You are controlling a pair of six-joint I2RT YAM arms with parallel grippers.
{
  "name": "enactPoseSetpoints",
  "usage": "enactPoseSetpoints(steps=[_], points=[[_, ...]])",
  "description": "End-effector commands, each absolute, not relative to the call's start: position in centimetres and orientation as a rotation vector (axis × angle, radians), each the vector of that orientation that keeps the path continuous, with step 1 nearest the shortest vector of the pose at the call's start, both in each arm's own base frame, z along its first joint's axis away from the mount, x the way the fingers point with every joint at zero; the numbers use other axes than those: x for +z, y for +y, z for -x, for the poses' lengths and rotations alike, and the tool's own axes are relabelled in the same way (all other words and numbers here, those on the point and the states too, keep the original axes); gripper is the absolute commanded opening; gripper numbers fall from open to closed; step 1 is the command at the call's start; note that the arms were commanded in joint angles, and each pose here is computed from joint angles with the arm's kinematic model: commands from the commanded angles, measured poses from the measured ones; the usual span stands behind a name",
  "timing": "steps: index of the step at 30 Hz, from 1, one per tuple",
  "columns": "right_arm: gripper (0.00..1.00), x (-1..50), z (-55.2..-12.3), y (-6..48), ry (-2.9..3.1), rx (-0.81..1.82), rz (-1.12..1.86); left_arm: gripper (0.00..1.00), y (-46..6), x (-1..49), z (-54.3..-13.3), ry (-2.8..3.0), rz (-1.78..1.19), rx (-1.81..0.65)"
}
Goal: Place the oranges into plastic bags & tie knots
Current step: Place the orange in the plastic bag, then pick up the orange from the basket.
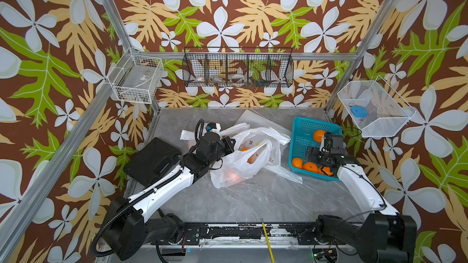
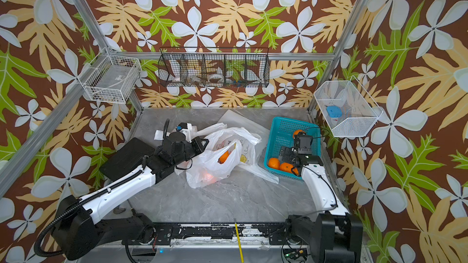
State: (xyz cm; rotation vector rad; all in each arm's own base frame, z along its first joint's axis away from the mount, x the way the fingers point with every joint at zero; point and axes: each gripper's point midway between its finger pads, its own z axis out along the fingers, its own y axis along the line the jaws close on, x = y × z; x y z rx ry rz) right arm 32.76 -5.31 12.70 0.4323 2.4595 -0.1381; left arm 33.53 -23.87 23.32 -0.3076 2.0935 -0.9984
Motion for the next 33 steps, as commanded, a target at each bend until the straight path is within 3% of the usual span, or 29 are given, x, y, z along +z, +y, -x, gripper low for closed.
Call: enactPoseSetpoints(steps=[1, 10, 13, 17, 19, 25, 33], points=[[0.96, 11.9, -32.7, -9.2, 2.464, -0.447, -0.493, 0.00, -24.2, 23.8, -33.4, 2.072, 0.283, -1.030], [0.92, 6.5, -33.3, -11.5, 2.561, -0.496, -0.569, 0.00, -24.6, 23.7, -33.4, 2.087, 0.256, -1.033], [0.82, 5.1, -33.9, -11.7, 2.591, -0.432, -0.559, 0.00, -24.6, 23.8, -33.4, 2.086, 0.255, -1.035], [0.53, 5.3, -34.6, -11.8, 2.597, -0.423, -0.525, 0.00, -24.6, 23.6, -33.5, 2.090, 0.255, -1.030], [0.46, 6.1, -34.6, -11.3, 2.582, -0.381, -0.517, 0.00, -24.6, 23.5, -33.5, 2.093, 0.255, -1.029], [0.45, 10.3, -33.4, -7.0, 2.503, -0.071, -0.448, 0.00, -24.6, 23.5, -33.4, 2.096, 0.243, -1.017], [0.44, 16.0, -28.8, 5.3, 2.421, 0.500, -0.165, 0.00, -24.4, 23.5, -33.3, 2.090, 0.235, -1.010]])
